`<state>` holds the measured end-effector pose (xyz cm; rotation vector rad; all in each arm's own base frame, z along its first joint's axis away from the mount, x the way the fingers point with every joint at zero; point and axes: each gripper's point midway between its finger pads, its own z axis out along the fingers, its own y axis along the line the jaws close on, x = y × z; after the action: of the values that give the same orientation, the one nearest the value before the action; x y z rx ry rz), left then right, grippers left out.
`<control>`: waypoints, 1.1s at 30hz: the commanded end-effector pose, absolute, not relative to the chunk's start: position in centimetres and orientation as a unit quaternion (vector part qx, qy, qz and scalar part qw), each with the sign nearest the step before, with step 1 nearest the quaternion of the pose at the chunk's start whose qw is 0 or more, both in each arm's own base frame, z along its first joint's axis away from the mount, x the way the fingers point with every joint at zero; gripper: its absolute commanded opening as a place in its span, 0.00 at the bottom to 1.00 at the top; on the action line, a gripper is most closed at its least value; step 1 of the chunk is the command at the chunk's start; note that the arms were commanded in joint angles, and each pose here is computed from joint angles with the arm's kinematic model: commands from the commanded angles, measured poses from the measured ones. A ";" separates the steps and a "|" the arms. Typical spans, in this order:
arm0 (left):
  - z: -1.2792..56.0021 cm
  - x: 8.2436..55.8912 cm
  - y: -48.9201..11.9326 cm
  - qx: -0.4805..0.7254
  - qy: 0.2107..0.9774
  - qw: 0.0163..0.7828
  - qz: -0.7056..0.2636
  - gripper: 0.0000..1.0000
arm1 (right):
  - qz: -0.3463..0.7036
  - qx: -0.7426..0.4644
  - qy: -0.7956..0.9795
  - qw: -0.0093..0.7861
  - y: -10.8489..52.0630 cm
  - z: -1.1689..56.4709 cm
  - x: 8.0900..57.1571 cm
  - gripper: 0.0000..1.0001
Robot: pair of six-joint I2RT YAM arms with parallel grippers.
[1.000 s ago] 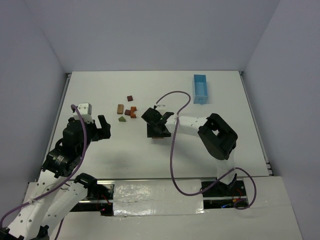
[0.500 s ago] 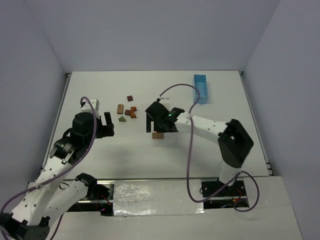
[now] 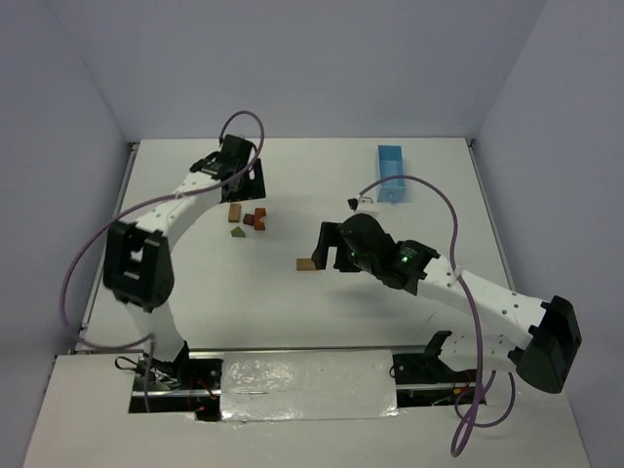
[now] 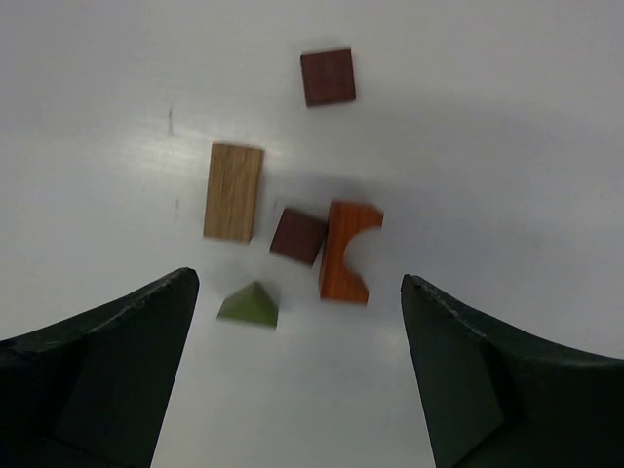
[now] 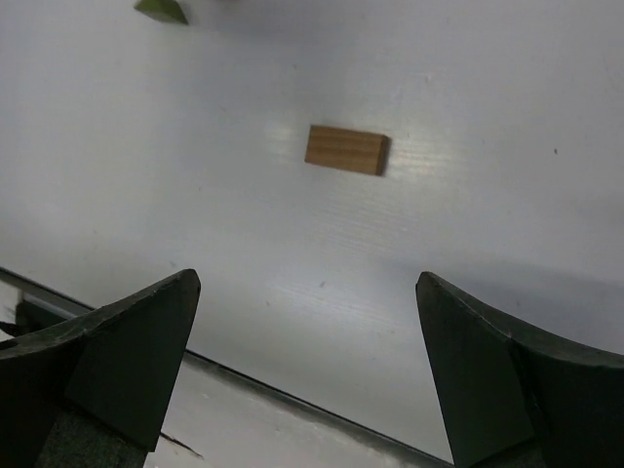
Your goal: Build the wood block tower
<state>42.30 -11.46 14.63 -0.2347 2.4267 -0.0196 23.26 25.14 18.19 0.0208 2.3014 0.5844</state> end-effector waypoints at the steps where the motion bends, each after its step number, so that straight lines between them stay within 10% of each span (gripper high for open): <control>1: 14.2 46.9 -11.7 -0.115 0.928 0.355 0.000 0.97 | 0.266 -0.006 0.891 0.368 25.6 17.8 22.2 1.00; 9: 11.3 54.6 -12.9 -0.107 0.929 0.354 0.020 0.90 | 0.301 -0.054 0.884 0.354 26.3 16.2 20.7 1.00; 15: 7.1 55.4 -12.6 -0.114 0.937 0.328 0.036 0.70 | 0.314 -0.067 0.878 0.356 26.1 16.1 20.0 1.00; 33: 3.9 55.6 -11.4 -0.126 0.940 0.317 0.028 0.48 | 0.297 -0.086 0.889 0.338 27.6 14.2 21.0 1.00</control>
<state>54.93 -11.57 3.35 -0.3099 2.5050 0.1068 19.78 26.11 12.14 -0.2069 2.3799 0.7251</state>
